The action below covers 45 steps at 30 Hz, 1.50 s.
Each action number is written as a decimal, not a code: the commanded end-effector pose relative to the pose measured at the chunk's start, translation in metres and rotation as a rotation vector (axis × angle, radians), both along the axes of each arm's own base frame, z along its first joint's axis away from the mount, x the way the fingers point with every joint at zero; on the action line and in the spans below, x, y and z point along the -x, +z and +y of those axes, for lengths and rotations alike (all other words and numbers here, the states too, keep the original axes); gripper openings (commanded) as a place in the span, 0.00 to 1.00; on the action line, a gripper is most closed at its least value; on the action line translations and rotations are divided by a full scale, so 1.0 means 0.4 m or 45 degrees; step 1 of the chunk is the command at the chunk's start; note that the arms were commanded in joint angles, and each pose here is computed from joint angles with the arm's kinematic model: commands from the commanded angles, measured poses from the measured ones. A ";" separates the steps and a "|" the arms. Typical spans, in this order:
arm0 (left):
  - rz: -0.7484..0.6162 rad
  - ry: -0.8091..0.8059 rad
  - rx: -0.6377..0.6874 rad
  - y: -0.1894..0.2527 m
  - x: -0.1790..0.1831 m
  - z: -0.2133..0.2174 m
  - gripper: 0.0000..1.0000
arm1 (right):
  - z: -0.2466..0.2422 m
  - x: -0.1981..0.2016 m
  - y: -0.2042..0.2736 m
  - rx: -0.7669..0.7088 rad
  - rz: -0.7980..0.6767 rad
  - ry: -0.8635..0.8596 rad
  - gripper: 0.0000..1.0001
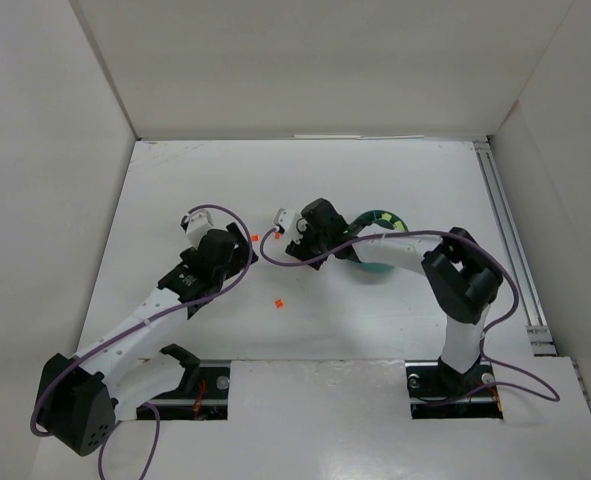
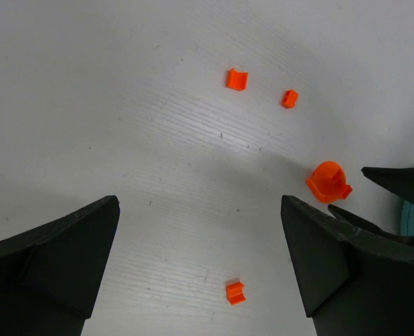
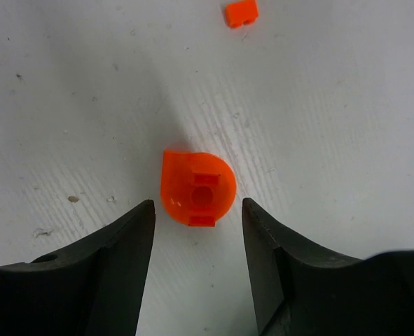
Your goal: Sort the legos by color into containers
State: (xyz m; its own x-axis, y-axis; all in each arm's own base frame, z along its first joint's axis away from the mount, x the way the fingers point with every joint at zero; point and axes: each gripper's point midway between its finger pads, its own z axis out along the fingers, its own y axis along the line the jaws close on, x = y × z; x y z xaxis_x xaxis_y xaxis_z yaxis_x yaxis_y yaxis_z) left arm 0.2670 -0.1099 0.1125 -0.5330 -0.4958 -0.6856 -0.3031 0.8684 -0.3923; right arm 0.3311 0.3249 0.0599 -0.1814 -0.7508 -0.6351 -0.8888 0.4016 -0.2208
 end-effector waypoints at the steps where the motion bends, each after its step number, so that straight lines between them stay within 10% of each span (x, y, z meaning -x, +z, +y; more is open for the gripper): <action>1: -0.020 0.002 -0.004 0.005 0.001 0.008 0.99 | 0.034 -0.032 0.021 -0.044 -0.034 0.022 0.58; 9: -0.020 0.002 -0.004 0.005 0.001 0.008 0.99 | 0.030 -0.035 -0.040 0.009 0.005 0.013 0.57; 34: -0.030 0.002 0.002 0.009 -0.002 0.006 0.99 | 0.016 -0.043 -0.008 0.002 -0.032 -0.039 0.00; 45: -0.037 -0.014 0.005 0.011 -0.004 0.001 0.99 | 0.018 -0.039 0.122 -0.119 -0.140 -0.032 0.00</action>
